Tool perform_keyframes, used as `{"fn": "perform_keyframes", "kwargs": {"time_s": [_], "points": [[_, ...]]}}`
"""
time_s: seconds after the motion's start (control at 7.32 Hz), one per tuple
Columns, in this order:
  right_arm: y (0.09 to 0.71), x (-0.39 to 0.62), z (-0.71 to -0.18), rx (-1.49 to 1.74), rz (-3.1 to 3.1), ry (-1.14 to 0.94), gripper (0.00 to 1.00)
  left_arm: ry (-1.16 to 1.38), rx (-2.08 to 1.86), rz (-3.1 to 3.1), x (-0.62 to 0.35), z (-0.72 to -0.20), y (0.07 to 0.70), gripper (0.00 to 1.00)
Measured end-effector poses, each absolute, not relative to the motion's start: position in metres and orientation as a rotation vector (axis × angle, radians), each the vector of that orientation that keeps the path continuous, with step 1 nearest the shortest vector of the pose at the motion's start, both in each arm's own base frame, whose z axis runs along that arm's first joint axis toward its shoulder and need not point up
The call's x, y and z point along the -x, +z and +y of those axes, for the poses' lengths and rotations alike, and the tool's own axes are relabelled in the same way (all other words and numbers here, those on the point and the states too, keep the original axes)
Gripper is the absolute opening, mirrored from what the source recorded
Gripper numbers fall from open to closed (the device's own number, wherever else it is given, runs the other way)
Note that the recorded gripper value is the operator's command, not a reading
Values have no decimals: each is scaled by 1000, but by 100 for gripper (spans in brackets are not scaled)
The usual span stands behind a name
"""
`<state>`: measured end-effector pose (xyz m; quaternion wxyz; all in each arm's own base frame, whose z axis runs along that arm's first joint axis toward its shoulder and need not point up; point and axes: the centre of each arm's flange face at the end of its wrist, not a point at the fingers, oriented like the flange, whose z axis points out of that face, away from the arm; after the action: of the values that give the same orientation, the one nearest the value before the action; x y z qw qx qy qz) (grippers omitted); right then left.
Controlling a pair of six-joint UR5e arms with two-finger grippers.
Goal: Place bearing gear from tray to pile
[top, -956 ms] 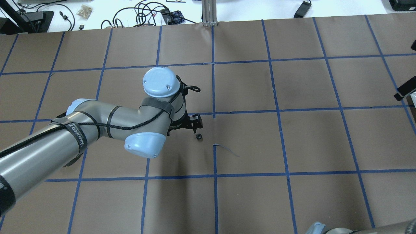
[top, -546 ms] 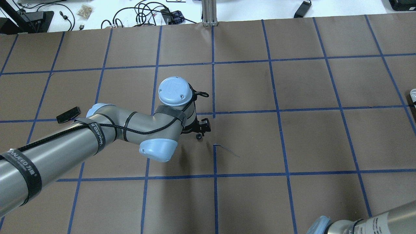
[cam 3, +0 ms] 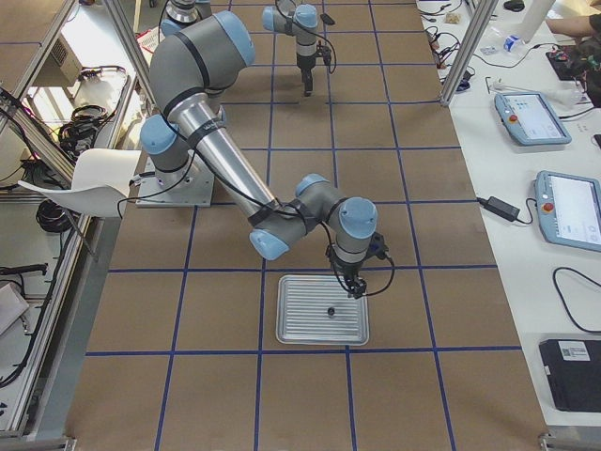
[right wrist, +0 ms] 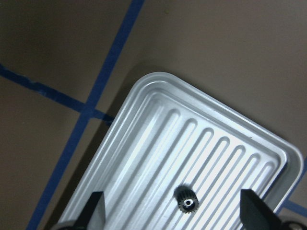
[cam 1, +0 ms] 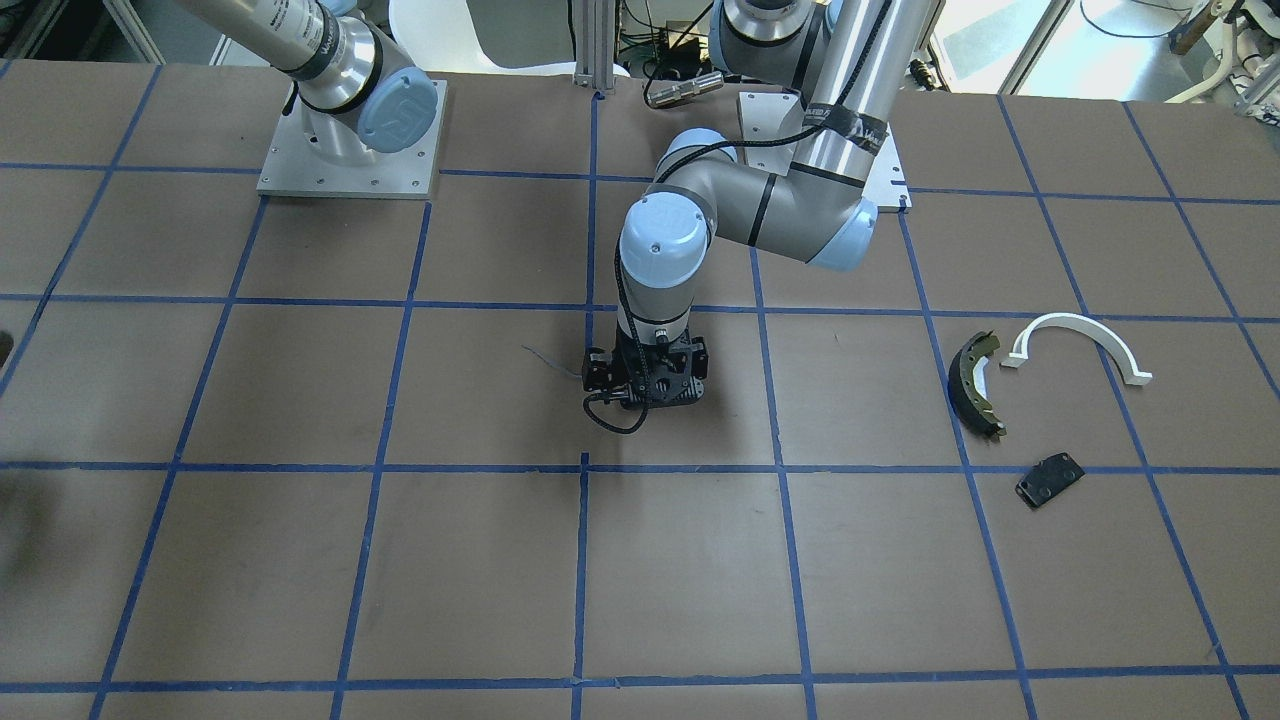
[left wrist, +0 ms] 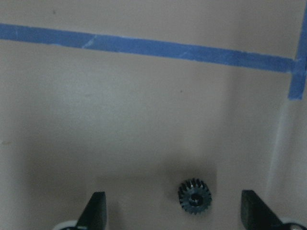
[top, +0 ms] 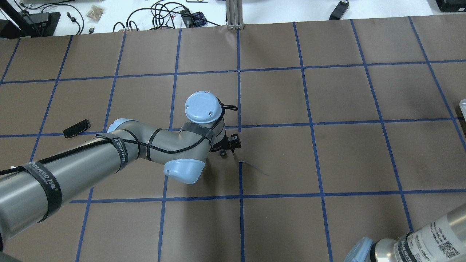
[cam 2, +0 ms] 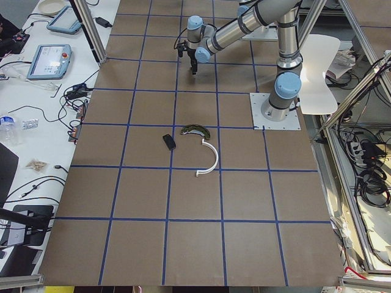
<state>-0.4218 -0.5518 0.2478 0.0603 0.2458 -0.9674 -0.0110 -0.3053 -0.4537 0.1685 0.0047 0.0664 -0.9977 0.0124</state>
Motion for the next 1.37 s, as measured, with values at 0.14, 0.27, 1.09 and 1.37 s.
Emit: {"fn": "perform_keyframes", "kwargs": {"time_s": [0.14,0.27,1.09,1.37], "points": [[240,432,-558,-762,-2923,-35,100,46,-209,-3124,306,-454,167,12],[232,440,-560,-765,-2928,-37,100,53,-213,-3124,307,-455,167,0],[197,461,-547,-764,-2970,-88,85,175,-115,-3104,288,-480,212,0],[191,466,-540,-755,-2975,-132,73,140,-29,-3124,230,-501,238,0]]}}
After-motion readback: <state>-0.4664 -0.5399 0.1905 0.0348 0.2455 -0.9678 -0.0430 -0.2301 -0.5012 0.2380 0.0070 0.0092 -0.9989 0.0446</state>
